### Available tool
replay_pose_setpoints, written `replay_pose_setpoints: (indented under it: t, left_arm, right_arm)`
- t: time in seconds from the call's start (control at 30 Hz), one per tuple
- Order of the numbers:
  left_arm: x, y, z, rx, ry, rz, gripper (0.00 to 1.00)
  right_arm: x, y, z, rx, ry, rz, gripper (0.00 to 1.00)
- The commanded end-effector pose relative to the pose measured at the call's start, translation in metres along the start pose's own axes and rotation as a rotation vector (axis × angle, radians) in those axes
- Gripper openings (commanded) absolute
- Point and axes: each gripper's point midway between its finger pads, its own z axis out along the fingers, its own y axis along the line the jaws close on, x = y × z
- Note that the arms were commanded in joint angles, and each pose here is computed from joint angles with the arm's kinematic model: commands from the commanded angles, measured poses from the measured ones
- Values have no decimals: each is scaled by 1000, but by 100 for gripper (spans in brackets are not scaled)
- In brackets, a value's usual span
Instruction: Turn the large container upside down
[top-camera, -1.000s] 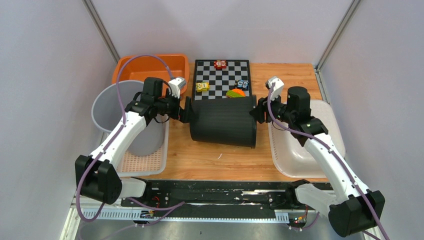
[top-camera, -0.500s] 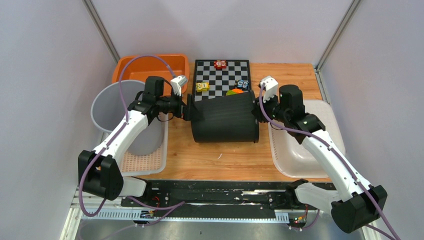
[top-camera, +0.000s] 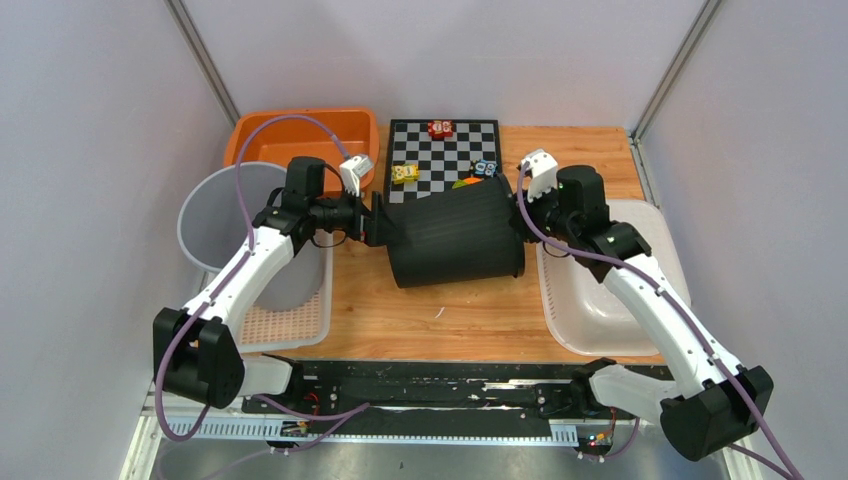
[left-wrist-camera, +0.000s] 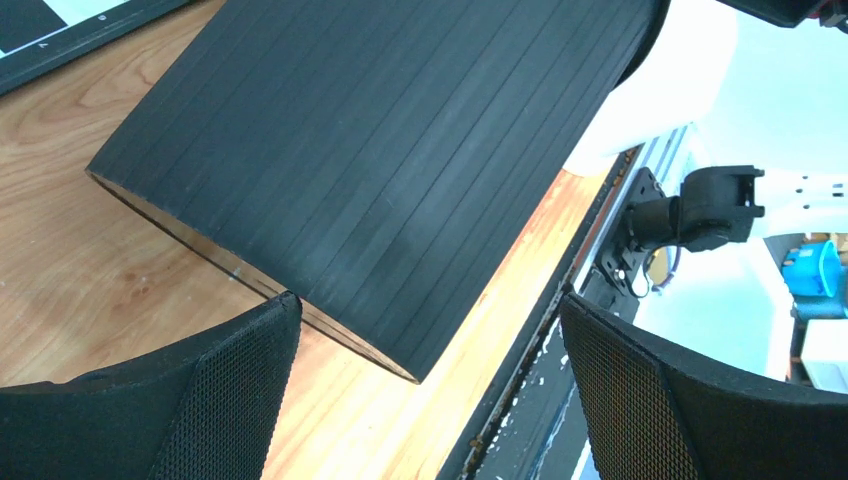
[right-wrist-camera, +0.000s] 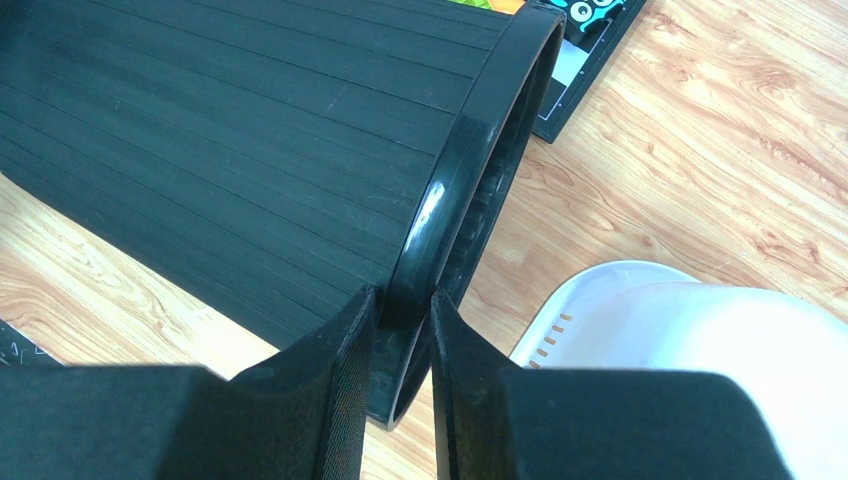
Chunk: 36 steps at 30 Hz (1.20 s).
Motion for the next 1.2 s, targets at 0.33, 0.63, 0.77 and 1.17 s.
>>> replay_pose_setpoints:
  t: [0.33, 0.63, 0.77, 1.17]
  left_arm:
    - [16, -28, -5, 162, 32, -36, 100]
    - [29, -3, 4, 68, 77, -53, 100]
    - [30, 3, 5, 8, 103, -3, 100]
    - [-15, 4, -18, -225, -11, 217, 100]
  right_arm:
    - [-30, 33, -9, -232, -6, 169, 9]
    - [-10, 17, 10, -208, 71, 235, 9]
    - [-6, 14, 14, -206, 85, 256, 9]
    - [3, 9, 19, -218, 110, 296, 9]
